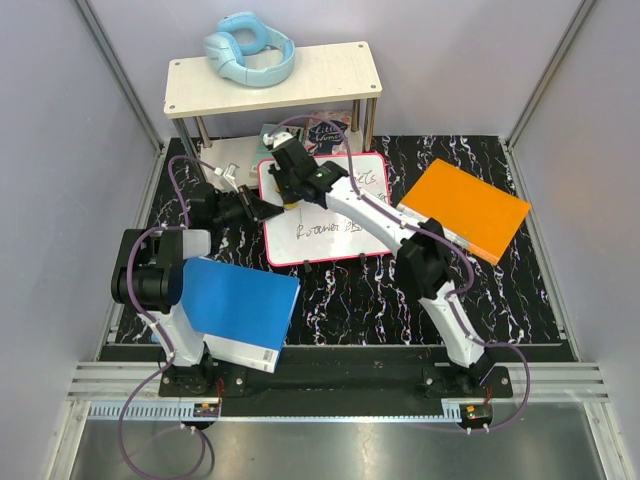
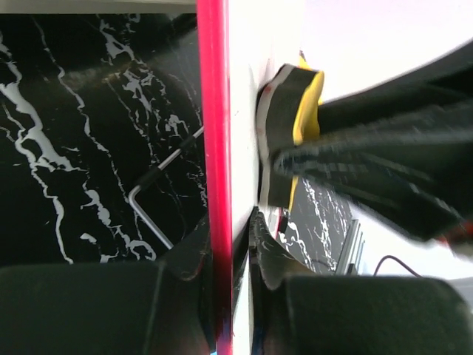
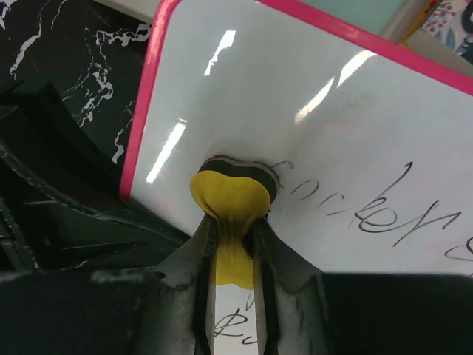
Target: Erase the whiteboard
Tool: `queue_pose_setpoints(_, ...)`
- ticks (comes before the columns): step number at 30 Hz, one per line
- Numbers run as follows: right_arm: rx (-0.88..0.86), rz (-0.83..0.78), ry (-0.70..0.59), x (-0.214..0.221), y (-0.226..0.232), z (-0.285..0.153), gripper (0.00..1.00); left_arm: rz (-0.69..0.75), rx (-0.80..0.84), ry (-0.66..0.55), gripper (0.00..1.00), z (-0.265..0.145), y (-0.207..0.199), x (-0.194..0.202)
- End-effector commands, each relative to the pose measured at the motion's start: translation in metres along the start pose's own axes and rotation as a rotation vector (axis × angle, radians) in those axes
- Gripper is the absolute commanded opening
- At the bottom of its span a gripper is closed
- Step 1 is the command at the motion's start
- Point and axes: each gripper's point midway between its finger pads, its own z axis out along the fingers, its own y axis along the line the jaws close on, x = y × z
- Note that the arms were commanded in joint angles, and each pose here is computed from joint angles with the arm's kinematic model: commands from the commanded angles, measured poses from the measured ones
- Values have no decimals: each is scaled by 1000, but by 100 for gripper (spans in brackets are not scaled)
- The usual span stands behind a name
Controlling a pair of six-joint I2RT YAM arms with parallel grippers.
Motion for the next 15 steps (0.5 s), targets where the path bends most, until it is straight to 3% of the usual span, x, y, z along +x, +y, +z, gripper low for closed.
queue_pose_setpoints(1,-77,-21,198,70,35,32,0,193,-150,50,0,10,39,23)
queue_pose_setpoints(9,73,-40,210,76,-3,22,0,194,-154,53,0,10,39,25)
queue_pose_setpoints(15,107,141,209,61,-63,14,0,210,-157,60,0,10,37,27)
